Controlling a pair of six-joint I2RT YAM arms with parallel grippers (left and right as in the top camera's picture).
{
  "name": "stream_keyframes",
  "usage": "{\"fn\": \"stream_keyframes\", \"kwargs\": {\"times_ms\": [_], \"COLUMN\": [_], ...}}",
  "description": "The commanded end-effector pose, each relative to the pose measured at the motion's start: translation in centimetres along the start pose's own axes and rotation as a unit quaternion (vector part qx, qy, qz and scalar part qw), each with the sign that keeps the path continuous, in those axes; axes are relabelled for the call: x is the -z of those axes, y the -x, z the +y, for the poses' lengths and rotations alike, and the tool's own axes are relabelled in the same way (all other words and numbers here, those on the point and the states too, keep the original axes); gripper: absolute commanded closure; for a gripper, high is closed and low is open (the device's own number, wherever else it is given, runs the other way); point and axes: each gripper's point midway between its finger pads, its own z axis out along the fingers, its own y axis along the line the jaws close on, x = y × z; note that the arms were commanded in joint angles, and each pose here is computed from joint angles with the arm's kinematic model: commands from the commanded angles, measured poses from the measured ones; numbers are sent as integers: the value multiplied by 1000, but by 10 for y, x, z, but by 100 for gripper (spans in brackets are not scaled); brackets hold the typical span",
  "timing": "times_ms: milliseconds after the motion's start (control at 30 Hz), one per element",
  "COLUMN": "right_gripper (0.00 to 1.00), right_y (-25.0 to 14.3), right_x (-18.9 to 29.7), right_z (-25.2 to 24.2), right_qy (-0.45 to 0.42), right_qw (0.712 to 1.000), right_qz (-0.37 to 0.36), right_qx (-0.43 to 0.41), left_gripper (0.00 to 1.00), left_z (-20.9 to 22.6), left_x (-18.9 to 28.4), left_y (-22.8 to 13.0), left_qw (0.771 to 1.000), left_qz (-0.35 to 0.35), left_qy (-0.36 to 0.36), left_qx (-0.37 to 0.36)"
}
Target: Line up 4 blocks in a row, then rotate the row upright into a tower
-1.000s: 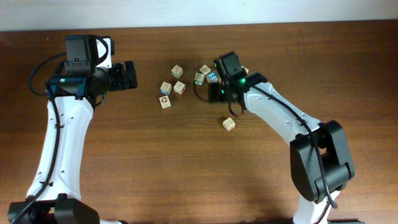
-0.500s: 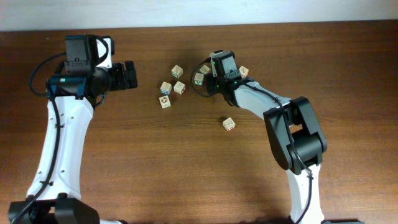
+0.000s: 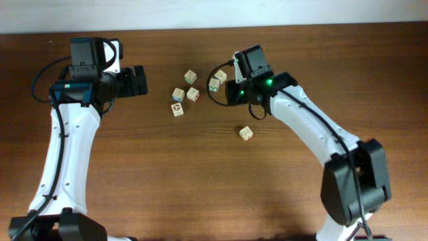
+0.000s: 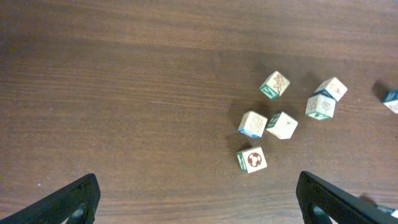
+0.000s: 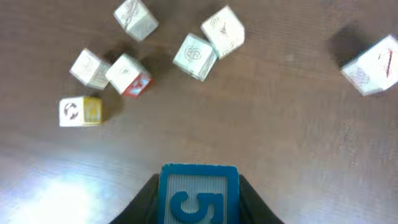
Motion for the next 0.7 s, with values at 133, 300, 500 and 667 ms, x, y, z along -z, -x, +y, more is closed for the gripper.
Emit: {"fn": "stream_keyframes", "kwargs": {"times_ms": [133, 300, 500, 667], "right_gripper": [76, 76, 76, 76], "right_y": [-77, -118, -127, -119], "right_x": [8, -16, -41, -48], "right_z": [18, 0, -16, -31], "right_qy": [-25, -47, -55, -55], "right_qw": [993, 988, 985, 985], "right_qz": [116, 148, 164, 155], "right_qx": [-4, -12, -26, -52], "left_gripper": [1, 1, 1, 1], "left_z": [0, 0, 0, 0], "left_x": [3, 3, 3, 3], "left_y": [7, 7, 7, 7], "left_qw": [1000, 1000, 1000, 1000], "left_qz": [-9, -9, -9, -9], "left_qy": [3, 3, 3, 3], "left_qx": [6, 6, 6, 6]}}
